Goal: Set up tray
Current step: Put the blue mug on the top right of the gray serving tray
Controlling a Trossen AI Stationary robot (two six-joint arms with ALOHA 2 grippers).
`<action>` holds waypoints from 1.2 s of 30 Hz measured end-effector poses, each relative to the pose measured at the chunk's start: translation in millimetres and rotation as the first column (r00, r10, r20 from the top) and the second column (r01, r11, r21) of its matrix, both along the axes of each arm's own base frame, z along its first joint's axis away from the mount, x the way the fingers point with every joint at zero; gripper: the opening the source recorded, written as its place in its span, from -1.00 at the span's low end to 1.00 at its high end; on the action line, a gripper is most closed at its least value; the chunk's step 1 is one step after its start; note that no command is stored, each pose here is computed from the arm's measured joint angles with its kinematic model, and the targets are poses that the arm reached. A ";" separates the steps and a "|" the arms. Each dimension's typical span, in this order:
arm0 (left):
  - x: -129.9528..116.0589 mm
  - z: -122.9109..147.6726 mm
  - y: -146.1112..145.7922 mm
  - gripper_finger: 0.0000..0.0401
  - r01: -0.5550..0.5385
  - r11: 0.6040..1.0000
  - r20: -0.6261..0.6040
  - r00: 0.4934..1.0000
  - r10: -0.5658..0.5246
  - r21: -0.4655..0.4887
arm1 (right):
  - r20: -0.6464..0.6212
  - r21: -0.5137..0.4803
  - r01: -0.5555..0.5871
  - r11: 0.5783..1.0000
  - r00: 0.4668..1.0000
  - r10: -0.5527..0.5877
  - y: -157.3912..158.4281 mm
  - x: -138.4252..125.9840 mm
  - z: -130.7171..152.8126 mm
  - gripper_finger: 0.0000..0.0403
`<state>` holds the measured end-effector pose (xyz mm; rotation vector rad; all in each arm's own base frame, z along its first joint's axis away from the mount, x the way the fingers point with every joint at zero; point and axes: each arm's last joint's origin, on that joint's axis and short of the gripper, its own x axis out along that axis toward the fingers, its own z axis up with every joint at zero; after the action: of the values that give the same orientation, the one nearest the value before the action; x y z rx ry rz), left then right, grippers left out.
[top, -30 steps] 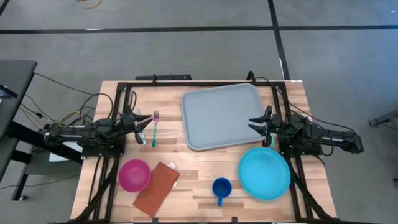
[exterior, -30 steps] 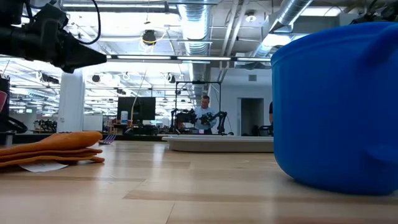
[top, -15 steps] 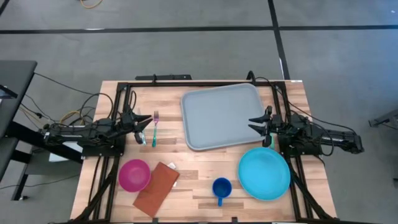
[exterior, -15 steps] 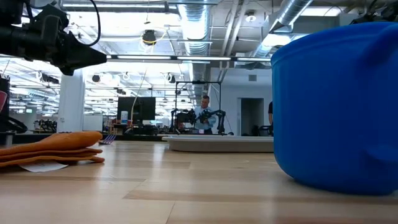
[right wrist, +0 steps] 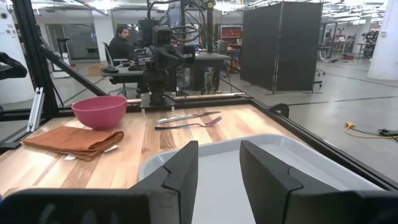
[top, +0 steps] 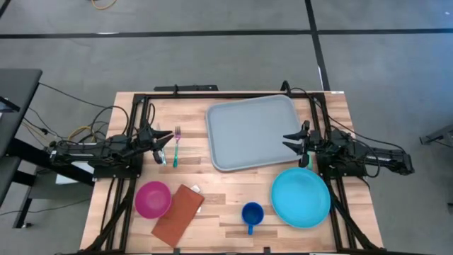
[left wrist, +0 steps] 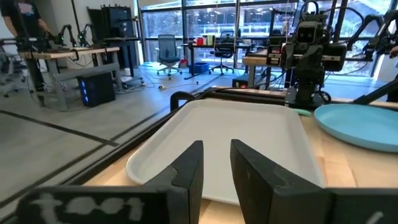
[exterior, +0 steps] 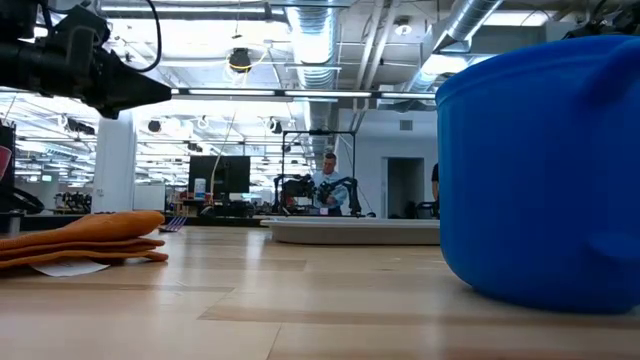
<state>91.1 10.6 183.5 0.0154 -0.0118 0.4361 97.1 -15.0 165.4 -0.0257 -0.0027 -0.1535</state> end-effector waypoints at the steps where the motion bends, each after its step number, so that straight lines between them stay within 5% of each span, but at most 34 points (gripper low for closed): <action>1: -0.1 0.1 0.2 -0.65 -0.007 1.000 -0.005 1.000 0.007 0.011 | 0.000 0.000 0.000 1.000 1.000 0.000 0.0 0.0 0.0 -0.44; 5: -0.7 0.1 1.4 -0.65 -0.054 0.998 -0.009 0.998 0.055 0.021 | 0.001 0.000 0.000 1.000 1.000 0.000 0.0 0.0 0.1 -0.44; 13: -0.8 1.9 1.5 -0.65 -0.050 0.990 0.079 0.995 0.061 -0.129 | 0.000 0.000 0.000 1.000 1.000 0.000 0.0 0.0 0.1 -0.44; 19: -2.1 4.9 3.3 -0.65 -0.124 0.989 0.085 0.988 0.131 -0.086 | 0.000 0.000 0.000 1.000 1.000 0.000 0.0 0.0 0.0 -0.44; 22: -4.4 3.5 6.5 -0.65 -0.246 0.955 0.103 0.959 0.265 -0.163 | 0.000 0.000 0.000 1.000 1.000 0.000 0.0 0.0 0.1 -0.44; 27: -10.2 1.3 11.8 -0.65 -0.490 0.844 0.102 0.848 0.519 -0.217 | 0.000 0.000 0.000 1.000 1.000 0.000 0.0 0.0 0.0 -0.44; 31: -13.3 1.1 13.6 -0.65 -0.565 0.764 0.143 0.767 0.625 -0.312 | 0.044 -0.088 0.087 0.992 0.996 -0.084 -2.8 -0.7 5.6 -0.44; 36: -10.6 -2.0 12.1 -0.65 -0.470 0.807 0.146 0.825 0.545 -0.357 | 0.156 0.004 0.090 0.996 0.984 -0.090 -3.2 -2.0 14.9 -0.44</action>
<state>80.6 22.6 181.5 -0.3534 -0.1856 0.9829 95.2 -18.2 180.3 -0.0170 -0.1584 -0.2457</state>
